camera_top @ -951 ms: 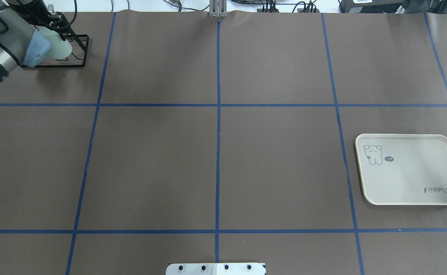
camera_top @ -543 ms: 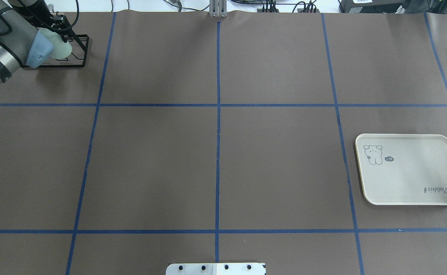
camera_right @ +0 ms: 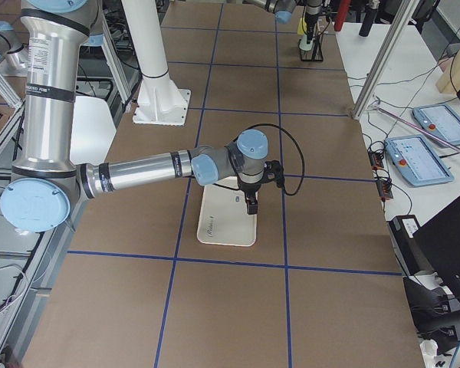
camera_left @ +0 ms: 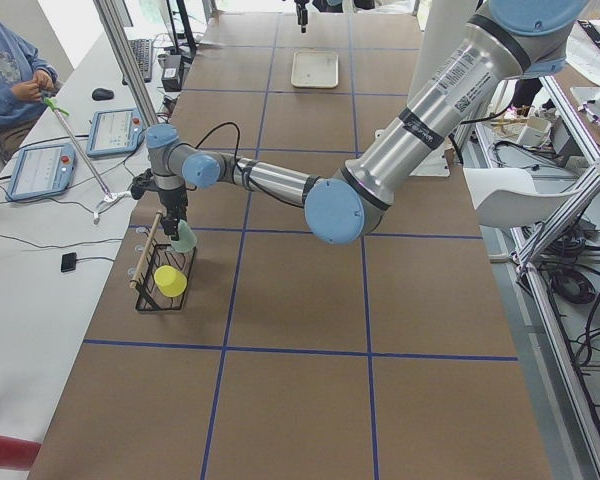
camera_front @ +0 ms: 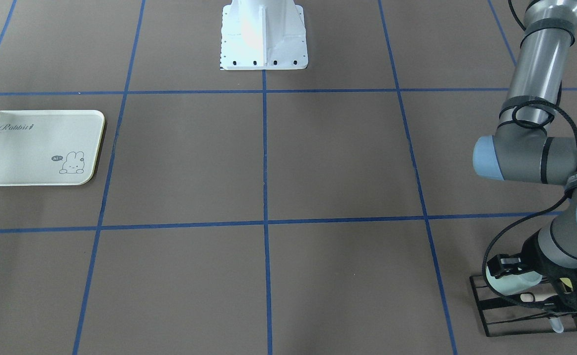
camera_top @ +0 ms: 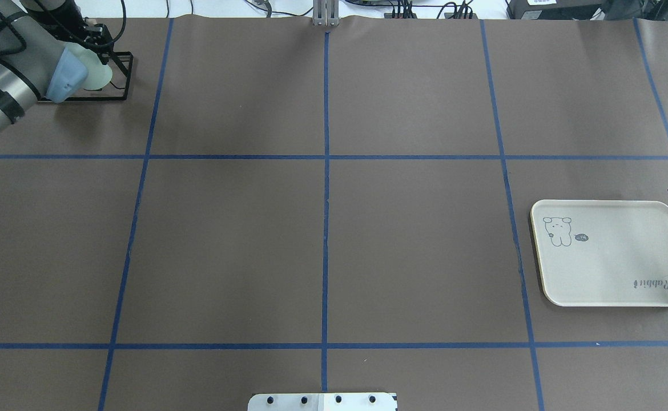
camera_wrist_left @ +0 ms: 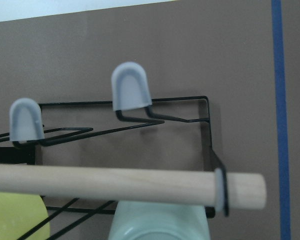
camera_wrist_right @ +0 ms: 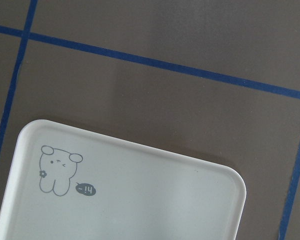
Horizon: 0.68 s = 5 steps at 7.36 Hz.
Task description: Left arm grabs green cup and hands to right arm on tray
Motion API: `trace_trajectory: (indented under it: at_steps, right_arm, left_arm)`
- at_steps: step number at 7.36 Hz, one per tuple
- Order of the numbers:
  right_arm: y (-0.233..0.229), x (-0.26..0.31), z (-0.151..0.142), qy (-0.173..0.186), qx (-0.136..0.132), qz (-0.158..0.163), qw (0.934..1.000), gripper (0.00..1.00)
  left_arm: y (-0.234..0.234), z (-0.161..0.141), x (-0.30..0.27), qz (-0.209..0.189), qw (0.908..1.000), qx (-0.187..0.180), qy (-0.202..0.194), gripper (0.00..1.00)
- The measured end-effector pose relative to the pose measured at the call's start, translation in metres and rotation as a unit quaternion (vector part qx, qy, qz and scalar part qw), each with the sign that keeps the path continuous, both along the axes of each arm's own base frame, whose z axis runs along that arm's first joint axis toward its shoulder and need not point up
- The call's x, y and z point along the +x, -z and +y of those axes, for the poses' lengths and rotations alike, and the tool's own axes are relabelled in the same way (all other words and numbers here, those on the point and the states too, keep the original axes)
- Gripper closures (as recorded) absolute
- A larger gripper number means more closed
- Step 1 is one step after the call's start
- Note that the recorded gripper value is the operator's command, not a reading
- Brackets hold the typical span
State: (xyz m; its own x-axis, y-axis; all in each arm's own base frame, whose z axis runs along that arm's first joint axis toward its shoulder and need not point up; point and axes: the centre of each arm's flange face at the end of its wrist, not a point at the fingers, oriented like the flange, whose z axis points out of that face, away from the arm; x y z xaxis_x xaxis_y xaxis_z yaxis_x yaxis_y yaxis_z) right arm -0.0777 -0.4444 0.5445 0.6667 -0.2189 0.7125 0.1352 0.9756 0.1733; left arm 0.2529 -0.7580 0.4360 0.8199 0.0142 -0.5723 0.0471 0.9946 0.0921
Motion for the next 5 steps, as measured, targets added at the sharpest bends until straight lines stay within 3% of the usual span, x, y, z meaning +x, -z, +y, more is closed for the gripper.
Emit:
trace_trajectory:
  at_steps: [5]
  right_arm:
    - [-0.0001, -0.0002, 0.0000, 0.000, 0.000, 0.000, 1.0000, 0.00]
  left_arm:
    - [-0.0035, -0.0009, -0.0069, -0.002, 1.0000, 0.002, 0.000, 0.21]
